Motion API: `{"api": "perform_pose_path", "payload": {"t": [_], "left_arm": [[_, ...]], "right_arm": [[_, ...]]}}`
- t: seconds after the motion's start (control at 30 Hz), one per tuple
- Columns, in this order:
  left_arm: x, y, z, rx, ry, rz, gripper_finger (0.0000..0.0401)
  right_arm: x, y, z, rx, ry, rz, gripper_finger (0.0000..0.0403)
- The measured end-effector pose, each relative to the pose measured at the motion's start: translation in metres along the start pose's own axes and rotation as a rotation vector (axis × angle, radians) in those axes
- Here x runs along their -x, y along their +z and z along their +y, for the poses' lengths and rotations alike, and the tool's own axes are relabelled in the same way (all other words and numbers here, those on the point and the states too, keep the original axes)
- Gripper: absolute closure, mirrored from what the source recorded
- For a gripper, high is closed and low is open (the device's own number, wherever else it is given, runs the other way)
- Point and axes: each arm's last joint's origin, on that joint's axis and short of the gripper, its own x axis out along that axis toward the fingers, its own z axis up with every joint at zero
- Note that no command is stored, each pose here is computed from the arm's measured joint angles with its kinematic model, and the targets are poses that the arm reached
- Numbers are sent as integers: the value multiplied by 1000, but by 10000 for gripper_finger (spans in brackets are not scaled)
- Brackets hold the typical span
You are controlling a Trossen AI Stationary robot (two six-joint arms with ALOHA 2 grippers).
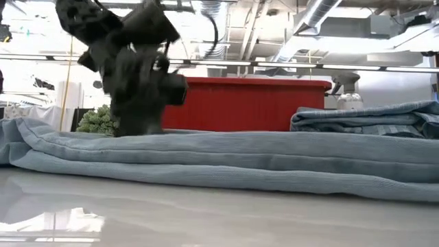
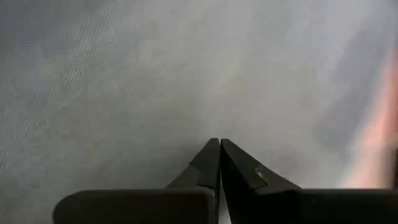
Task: Fold Laundry from Bin
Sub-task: Fold the blue pants
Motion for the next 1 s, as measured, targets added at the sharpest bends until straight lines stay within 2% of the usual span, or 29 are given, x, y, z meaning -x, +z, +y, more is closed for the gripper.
{"api": "perform_pose_path", "payload": {"t": [0.1, 0.23, 0.4, 0.5, 0.6, 0.7, 0.87, 0.93, 1.0], "left_arm": [[23, 15, -16, 21, -87, -89, 401], [56, 25, -33, 13, -167, -189, 401], [97, 34, -50, -3, -201, -341, 401], [110, 34, -54, -4, -192, -410, 401], [119, 33, -57, -4, -183, -455, 401], [118, 30, -58, -9, -173, -450, 401], [116, 25, -62, -19, -172, -418, 401], [116, 23, -64, -23, -174, -420, 401], [116, 22, -66, -25, -175, -422, 401]], "right_arm": [[3, -9, 5, 10, -86, 113, 201], [5, -9, 18, 26, -92, 189, 181], [3, -1, 39, 39, -96, 240, 175], [-9, 2, 51, 51, -131, 279, 175], [-26, 0, 56, 59, -222, 348, 175], [-45, -5, 57, 64, -323, 428, 175], [-70, -12, 58, 81, -426, 497, 176], [-76, -14, 58, 85, -464, 516, 188], [-79, -15, 58, 88, -483, 525, 222]]}}
